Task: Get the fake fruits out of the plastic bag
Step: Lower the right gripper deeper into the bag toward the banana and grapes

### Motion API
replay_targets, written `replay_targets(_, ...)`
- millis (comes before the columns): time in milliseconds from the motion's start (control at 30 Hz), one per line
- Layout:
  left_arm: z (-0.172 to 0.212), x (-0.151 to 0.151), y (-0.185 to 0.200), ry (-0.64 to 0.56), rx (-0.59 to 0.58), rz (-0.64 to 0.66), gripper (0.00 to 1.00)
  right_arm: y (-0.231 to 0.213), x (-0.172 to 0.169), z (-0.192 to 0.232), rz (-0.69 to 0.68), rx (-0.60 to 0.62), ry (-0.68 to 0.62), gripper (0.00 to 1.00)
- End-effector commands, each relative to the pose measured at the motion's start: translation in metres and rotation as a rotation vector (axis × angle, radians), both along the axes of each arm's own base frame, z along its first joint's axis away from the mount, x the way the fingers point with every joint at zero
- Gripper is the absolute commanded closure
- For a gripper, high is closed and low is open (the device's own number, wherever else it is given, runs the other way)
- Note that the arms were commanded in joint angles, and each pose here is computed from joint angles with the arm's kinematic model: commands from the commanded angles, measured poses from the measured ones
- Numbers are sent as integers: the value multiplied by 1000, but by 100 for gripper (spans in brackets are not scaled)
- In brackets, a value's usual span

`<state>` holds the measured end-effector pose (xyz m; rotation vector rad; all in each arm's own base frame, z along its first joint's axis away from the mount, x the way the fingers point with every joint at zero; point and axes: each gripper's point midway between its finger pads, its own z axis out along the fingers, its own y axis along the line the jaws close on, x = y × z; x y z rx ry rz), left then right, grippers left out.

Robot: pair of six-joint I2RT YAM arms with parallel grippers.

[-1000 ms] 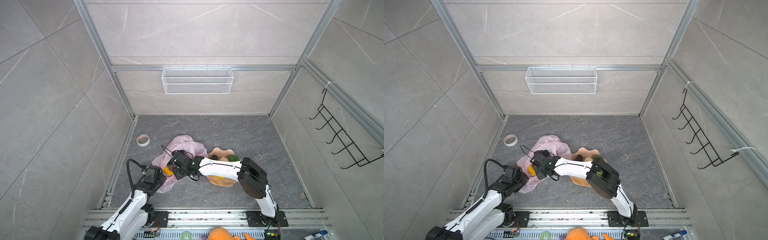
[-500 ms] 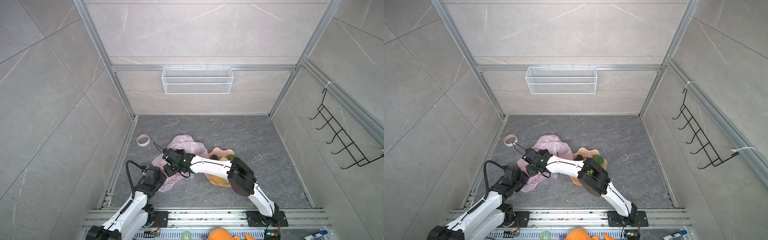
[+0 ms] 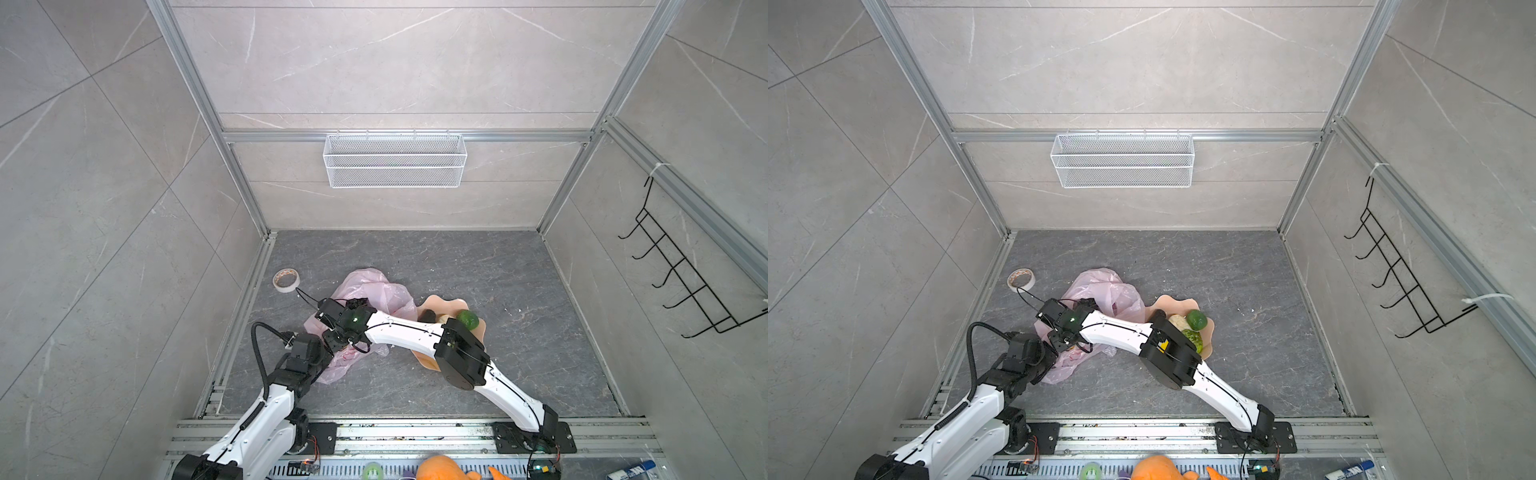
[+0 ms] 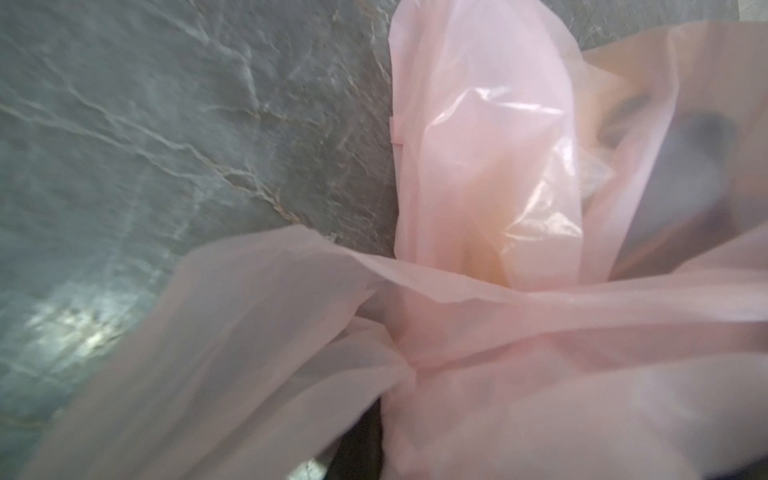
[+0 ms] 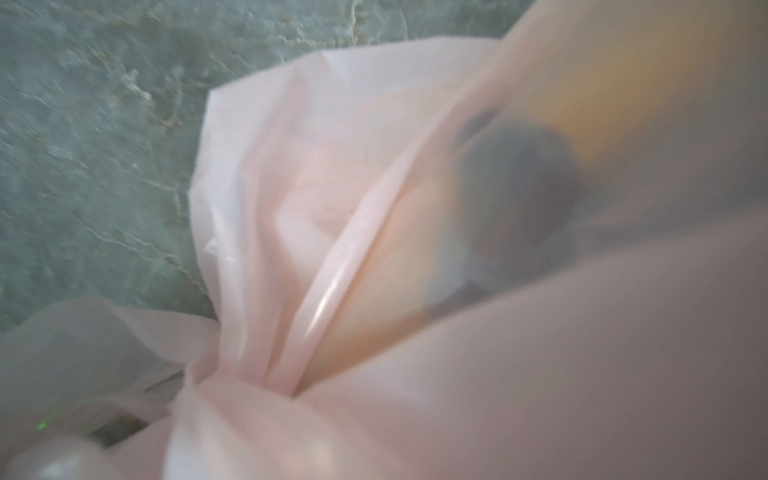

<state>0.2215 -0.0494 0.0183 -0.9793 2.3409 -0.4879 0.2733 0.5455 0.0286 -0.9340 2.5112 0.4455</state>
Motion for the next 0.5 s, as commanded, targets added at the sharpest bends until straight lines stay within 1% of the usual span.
replay_targets(0, 2, 3, -2, -20, 3, -24, 98, -5, -2, -7, 20, -57, -15, 58)
replay_targets(133, 2, 4, -1, -13, 21, -32, 98, -2, -3, 12, 31, -27, -24, 62)
replay_targets(333, 7, 9, -2, -20, 44, -58, 98, 3, -5, 53, 40, 61, -42, 62)
replay_targets(467, 10, 12, -4, -21, 54, -80, 98, 5, -5, 72, 43, 97, -52, 62)
